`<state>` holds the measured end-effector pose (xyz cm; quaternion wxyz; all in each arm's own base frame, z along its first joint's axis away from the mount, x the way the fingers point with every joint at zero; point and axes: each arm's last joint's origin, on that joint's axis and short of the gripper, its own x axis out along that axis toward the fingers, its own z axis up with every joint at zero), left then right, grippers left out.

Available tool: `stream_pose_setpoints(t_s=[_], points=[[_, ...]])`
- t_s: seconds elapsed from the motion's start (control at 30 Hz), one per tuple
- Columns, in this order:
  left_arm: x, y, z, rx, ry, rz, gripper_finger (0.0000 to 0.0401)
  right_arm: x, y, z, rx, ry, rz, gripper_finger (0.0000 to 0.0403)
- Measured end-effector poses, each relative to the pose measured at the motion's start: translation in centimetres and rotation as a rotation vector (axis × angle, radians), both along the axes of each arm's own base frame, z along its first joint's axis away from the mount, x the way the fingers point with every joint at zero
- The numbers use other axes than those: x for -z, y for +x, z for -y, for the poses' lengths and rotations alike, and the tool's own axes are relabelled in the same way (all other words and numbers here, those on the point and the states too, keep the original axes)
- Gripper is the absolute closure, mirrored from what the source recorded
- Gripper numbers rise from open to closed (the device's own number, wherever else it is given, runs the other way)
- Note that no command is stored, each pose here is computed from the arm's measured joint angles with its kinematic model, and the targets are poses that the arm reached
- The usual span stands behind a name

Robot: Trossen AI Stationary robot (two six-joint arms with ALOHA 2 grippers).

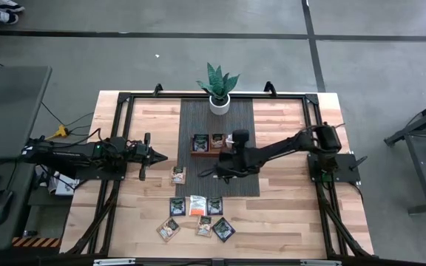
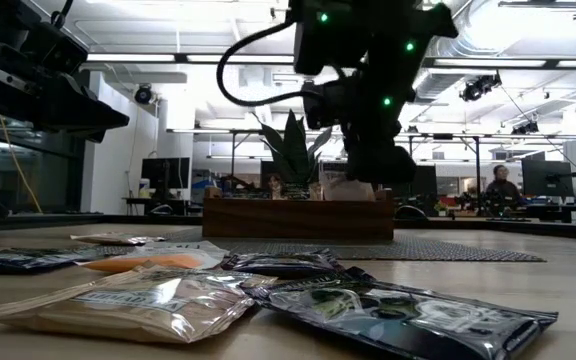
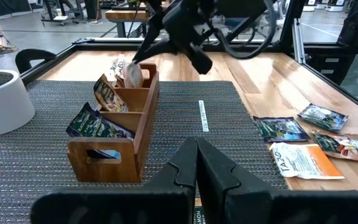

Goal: Pick & Place Tea
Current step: Put the white tea bag into the right section of the wooden organizer

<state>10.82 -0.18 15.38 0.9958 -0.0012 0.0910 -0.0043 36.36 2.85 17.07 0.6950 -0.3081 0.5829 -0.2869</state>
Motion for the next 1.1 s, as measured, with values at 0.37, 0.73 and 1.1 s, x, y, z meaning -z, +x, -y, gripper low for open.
stream_pose_setpoints(t_s=[0.37,0.73,1.1], points=[[0.0,0.0,0.0,0.0,0.0,0.0,0.04,0.3,0.9,1.1,0.037,0.028,0.079,0.0403],[0.0,0.0,0.0,0.0,0.0,0.0,0.04,0.4,0.5,1.9,0.098,0.061,0.076,0.0403],[0.0,0.0,0.0,0.0,0.0,0.0,0.04,0.4,0.5,2.8,0.112,0.053,0.065,0.0402]])
